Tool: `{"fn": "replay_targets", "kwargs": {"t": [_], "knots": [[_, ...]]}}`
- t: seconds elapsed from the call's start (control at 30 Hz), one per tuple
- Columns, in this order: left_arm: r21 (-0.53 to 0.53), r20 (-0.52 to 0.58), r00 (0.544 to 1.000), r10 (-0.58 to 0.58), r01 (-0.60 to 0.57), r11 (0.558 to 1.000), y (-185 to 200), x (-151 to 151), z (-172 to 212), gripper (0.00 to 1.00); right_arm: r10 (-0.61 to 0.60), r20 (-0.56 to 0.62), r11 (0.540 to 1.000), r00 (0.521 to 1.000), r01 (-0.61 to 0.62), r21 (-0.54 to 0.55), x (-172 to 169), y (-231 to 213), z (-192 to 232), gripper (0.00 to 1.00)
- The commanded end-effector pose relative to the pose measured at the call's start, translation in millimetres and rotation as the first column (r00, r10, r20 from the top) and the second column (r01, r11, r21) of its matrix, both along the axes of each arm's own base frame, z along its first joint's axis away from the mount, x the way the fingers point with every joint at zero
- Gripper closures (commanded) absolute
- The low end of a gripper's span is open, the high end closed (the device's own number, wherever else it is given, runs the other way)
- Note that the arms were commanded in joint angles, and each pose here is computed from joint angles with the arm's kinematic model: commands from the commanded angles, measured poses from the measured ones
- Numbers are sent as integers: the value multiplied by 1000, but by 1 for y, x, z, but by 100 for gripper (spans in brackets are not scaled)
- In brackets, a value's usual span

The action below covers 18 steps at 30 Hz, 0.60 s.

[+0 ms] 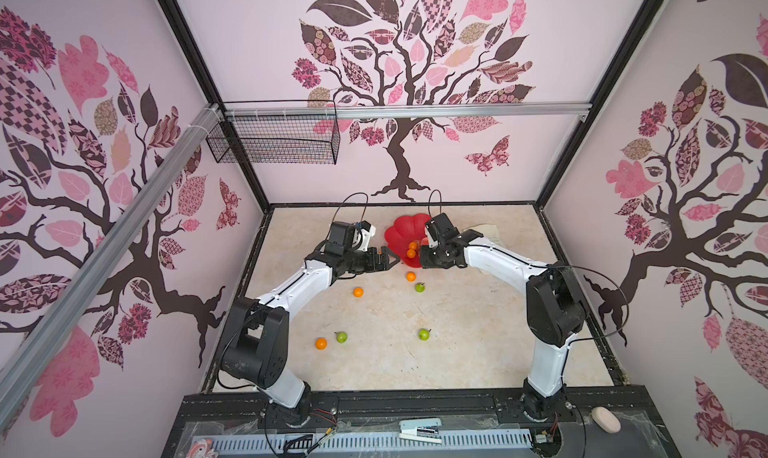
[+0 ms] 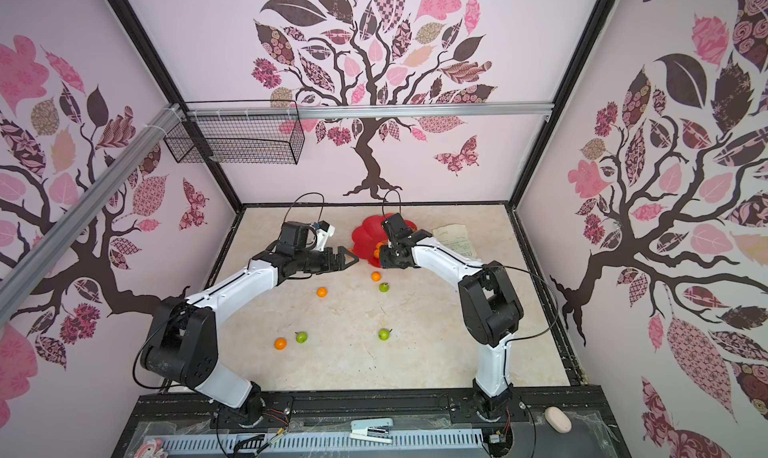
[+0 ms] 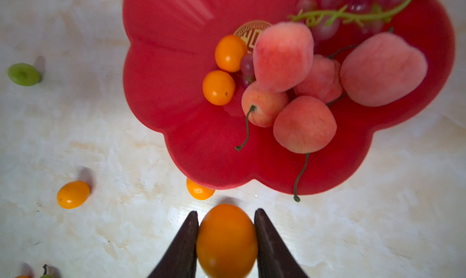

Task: Place and organize the fake fruits in the fruit bowl
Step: 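Lift the kumquat and carry it over the bowl with the right gripper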

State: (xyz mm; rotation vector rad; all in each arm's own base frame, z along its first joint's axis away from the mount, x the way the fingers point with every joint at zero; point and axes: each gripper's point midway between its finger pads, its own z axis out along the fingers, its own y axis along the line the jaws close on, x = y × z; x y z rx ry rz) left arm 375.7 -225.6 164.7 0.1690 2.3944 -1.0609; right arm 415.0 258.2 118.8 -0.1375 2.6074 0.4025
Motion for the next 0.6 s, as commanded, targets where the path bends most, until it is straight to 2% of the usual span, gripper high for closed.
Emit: {"fn": "replay_targets", "kwargs": {"t": [0.0,0.33,0.57], "knots": [[-57,25,998,53,-51,997,4,21,19,2,21,-7,1000,1000,-21,-14,9,7,-1,62],[-65,2,994,113,-113,991,6,43,12,2,39,-42,998,998,-41,-40,36,24,-26,62],[-66,18,996,87,-85,994,0,54,13,2,43,-70,998,997,-47,-49,45,32,-44,62]]}}
